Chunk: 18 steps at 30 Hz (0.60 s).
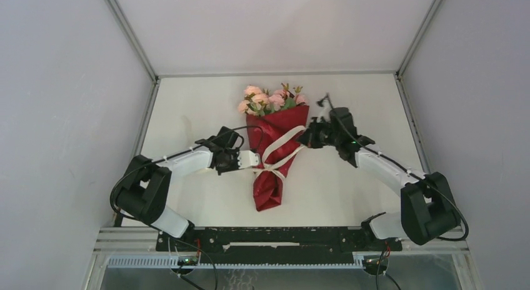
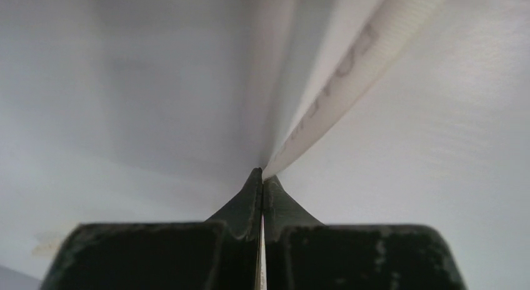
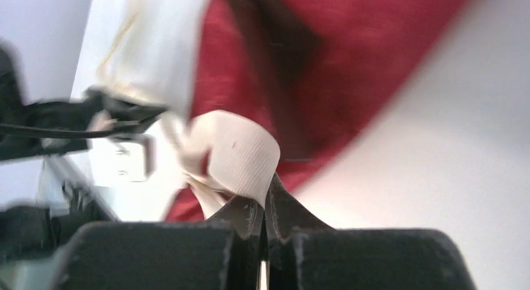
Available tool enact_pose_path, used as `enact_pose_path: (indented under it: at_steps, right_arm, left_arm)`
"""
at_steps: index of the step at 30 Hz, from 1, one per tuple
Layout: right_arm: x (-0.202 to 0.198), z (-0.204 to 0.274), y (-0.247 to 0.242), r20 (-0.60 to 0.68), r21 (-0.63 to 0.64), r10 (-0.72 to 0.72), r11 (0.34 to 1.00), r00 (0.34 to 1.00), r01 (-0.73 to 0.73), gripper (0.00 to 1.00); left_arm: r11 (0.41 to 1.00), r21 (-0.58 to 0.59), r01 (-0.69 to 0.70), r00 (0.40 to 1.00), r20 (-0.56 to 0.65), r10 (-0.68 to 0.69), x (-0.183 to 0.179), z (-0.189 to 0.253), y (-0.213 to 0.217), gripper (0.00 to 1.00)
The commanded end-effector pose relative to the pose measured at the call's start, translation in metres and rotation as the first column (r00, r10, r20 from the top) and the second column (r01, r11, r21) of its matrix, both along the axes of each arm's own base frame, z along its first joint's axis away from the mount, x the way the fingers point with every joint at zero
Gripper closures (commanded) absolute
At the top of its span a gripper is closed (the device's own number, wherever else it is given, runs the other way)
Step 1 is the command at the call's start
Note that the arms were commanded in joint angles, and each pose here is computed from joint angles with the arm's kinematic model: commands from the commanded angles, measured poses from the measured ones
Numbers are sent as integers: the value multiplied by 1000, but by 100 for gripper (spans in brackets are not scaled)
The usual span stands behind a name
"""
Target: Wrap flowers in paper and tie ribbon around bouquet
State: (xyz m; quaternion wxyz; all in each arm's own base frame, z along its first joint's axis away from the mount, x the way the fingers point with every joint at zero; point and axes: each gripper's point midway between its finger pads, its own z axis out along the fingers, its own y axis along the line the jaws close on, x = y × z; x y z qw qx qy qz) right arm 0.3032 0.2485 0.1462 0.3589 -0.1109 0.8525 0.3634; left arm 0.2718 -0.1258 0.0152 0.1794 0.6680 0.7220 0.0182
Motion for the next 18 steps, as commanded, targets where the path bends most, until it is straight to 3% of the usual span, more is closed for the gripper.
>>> enact_pose_path:
  at_steps: [1,3,7,10,18]
  right_arm:
    - [15,-58,-119,-228,-105,-440,898,868,428,100]
    - [-9,-97,-156,-383,-105,-517,848,766,520,100]
    - [-31,-123,-200,-415,-133,-637,749,650,649,100]
    - [-36,-125,-211,-410,-128,-669,715,620,687,100]
    - [-35,-123,-226,-424,-99,-680,691,598,716,100]
  left_arm:
    - [965,6,-264,960,96,262,28,15,54,100]
    - [937,44,-348,930,140,339,29,14,91,100]
    - [884,51,-464,877,168,451,24,8,142,100]
    - [847,38,-531,841,151,520,22,4,166,100]
    - [813,28,-582,802,184,568,27,7,188,100]
